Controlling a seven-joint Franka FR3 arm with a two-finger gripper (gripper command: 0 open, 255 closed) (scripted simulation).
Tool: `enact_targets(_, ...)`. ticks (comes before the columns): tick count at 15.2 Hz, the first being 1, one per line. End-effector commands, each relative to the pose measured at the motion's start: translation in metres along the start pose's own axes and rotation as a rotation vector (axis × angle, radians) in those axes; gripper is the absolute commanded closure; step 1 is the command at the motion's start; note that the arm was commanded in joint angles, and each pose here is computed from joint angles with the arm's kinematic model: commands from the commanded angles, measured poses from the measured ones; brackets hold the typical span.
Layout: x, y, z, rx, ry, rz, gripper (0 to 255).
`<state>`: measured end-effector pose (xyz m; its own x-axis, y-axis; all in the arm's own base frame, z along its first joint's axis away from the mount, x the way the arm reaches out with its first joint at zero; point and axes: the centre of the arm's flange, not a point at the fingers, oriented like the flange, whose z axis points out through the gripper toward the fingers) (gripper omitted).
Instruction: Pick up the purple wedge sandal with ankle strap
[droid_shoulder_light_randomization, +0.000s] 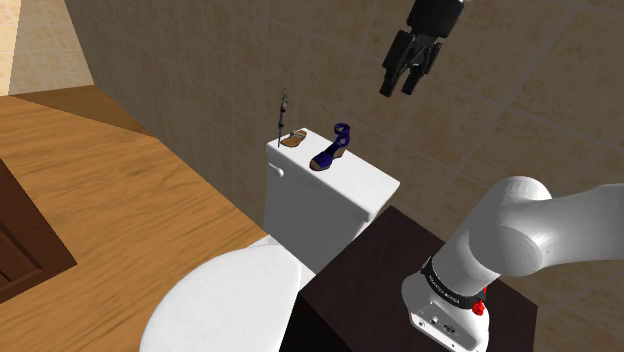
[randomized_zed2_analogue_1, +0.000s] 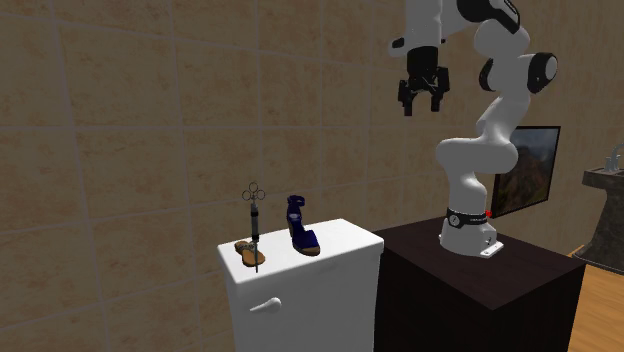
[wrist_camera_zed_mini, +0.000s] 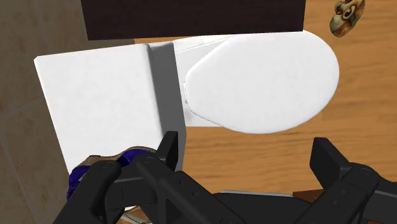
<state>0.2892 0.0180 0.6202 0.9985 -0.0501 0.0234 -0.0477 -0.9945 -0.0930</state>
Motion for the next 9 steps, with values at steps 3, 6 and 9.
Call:
enact_targets(3,0.012,0.018,0.014,-0.011,-0.003,-0.028,0)
enact_targets(6,0.03,0.044,0.034,-0.028,-0.008,-0.071,0)
enact_targets(9,0.05,0.07,0.053,-0.045,-0.013,-0.114,0)
